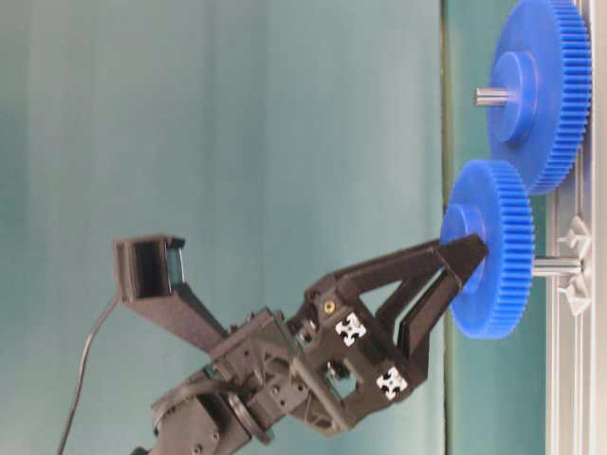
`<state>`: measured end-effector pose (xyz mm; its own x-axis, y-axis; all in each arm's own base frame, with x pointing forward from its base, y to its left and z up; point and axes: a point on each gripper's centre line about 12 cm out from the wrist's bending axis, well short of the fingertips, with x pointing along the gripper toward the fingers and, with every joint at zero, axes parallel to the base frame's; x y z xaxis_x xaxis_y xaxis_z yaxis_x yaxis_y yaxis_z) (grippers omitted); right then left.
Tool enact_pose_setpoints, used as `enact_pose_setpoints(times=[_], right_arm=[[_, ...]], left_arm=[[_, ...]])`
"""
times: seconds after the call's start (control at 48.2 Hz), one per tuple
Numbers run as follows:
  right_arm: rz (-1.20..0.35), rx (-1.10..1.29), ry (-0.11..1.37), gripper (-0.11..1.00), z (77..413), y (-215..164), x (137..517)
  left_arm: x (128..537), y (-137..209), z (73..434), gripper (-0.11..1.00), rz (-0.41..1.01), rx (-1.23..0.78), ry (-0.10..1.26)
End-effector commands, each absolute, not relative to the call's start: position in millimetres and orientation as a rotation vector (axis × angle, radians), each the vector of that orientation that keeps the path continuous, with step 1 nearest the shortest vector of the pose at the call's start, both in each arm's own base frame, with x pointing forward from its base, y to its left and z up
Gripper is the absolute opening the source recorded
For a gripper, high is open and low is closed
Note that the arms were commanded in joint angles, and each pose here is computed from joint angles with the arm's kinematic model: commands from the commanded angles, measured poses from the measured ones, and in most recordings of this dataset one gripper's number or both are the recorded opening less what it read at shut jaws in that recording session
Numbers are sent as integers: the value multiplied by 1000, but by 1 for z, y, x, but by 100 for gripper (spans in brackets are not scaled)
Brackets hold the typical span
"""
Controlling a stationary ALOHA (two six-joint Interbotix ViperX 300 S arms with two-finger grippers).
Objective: Find the location of the shaft and insert the small gear.
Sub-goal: 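Align the gear's bore with the shaft tip, meshing with the large gear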
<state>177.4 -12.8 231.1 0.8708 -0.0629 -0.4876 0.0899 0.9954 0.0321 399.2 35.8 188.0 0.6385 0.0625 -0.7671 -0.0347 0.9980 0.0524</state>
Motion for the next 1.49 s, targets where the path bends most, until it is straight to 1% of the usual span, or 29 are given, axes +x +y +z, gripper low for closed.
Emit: enact_pose_setpoints(times=[0.0, 0.332, 0.726, 1.078, 1.472], right_arm=[[-84, 67, 500, 6, 234, -13, 179], [-84, 66, 498, 5, 234, -13, 179], [-84, 68, 501, 5, 233, -13, 179], [-84, 68, 500, 5, 233, -13, 179], [-84, 68, 503, 5, 232, -13, 179]], left_arm=[[397, 38, 202, 64, 62, 39, 843], [397, 38, 202, 64, 60, 39, 854], [415, 39, 204, 64, 60, 42, 831], [412, 39, 200, 64, 60, 39, 859], [413, 39, 202, 64, 62, 35, 852]])
